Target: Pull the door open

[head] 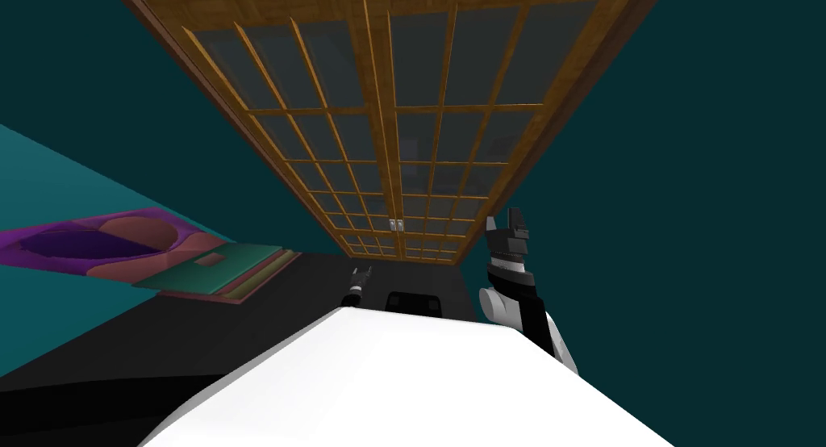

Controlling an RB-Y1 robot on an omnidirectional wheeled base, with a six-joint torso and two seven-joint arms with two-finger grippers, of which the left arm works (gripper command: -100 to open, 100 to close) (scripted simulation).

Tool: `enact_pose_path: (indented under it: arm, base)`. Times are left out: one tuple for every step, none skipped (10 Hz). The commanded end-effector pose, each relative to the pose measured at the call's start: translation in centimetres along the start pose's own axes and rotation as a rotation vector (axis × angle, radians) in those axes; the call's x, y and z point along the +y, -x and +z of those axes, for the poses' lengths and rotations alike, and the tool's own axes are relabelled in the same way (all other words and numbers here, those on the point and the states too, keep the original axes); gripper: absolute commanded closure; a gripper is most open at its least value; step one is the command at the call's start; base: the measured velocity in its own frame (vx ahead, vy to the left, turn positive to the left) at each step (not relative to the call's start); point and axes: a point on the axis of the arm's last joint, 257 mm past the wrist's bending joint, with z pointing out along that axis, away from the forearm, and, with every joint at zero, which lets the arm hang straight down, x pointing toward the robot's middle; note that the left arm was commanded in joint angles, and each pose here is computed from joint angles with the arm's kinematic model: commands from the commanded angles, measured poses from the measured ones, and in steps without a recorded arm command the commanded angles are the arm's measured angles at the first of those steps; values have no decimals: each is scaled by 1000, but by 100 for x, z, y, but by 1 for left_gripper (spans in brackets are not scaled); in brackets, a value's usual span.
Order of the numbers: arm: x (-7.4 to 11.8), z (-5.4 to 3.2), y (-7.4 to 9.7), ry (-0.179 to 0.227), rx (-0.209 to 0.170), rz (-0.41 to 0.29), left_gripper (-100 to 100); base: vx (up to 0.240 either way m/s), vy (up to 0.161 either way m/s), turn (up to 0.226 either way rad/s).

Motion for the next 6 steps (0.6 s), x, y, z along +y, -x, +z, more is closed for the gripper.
enact_pose_path:
  arm:
    - [-108, 89, 126, -13, -26, -7, -100]
    - [-108, 88, 124, -13, -26, -7, -100]
    - [-260, 208, 279, -30, -59, -17, -100]
    - [-260, 208, 279, -30, -59, -17, -100]
    - [-412, 318, 440, -48, -91, -26, -100]
    - [-493, 374, 528, -58, -109, -31, -100]
  base:
    - [190, 73, -83]
    - [117, 48, -12]
    - [133, 33, -91]
    - [126, 32, -59]
    - [181, 26, -96]
    - [220, 22, -119]
